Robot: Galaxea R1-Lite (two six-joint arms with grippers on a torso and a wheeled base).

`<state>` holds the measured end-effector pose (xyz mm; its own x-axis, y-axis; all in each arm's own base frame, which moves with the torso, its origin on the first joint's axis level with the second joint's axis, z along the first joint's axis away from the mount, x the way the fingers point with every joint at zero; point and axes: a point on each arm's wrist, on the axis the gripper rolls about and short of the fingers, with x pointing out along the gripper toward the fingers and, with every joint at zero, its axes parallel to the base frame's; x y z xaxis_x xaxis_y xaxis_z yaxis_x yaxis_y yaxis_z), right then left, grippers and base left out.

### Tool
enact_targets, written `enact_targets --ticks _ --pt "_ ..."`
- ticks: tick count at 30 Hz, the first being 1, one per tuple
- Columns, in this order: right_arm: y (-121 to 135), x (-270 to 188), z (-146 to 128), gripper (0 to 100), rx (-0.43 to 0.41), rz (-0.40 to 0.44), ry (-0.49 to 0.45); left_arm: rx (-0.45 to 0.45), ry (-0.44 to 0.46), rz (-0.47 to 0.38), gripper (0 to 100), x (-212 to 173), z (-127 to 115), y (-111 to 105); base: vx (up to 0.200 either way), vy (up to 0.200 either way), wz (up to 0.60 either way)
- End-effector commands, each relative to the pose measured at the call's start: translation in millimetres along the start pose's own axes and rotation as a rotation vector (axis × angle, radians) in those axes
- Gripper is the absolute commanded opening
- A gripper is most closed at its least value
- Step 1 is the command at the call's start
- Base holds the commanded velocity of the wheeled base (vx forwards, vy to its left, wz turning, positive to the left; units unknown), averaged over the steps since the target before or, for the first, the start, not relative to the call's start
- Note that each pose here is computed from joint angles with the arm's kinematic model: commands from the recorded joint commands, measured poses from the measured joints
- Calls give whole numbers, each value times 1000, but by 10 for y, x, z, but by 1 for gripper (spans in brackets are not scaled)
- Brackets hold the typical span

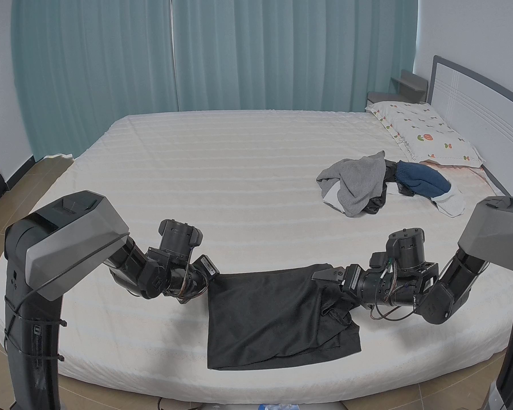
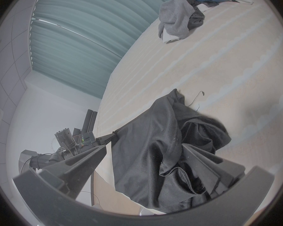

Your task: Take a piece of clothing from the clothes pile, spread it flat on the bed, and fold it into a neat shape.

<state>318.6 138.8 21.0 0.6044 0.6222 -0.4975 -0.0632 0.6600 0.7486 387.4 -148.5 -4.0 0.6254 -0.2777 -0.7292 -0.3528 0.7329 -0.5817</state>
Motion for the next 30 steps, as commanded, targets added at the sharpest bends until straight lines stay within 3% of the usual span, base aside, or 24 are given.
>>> enact_targets --ticks 1,9,16,22,30 --pt "-58 127 -50 100 8 -11 24 -1 0 1 0 6 -1 5 0 0 0" --pt "-86 168 -63 100 22 -29 41 -1 -1 2 0 6 0 5 0 0 0" --pt "34 295 110 100 135 29 -24 -1 -1 2 0 6 0 5 0 0 0" --pt "-41 398 254 100 172 -5 -189 3 -2 5 0 11 -8 6 0 0 0" --pt "-56 378 322 100 155 -10 -313 17 -1 8 0 11 -14 16 0 0 0"
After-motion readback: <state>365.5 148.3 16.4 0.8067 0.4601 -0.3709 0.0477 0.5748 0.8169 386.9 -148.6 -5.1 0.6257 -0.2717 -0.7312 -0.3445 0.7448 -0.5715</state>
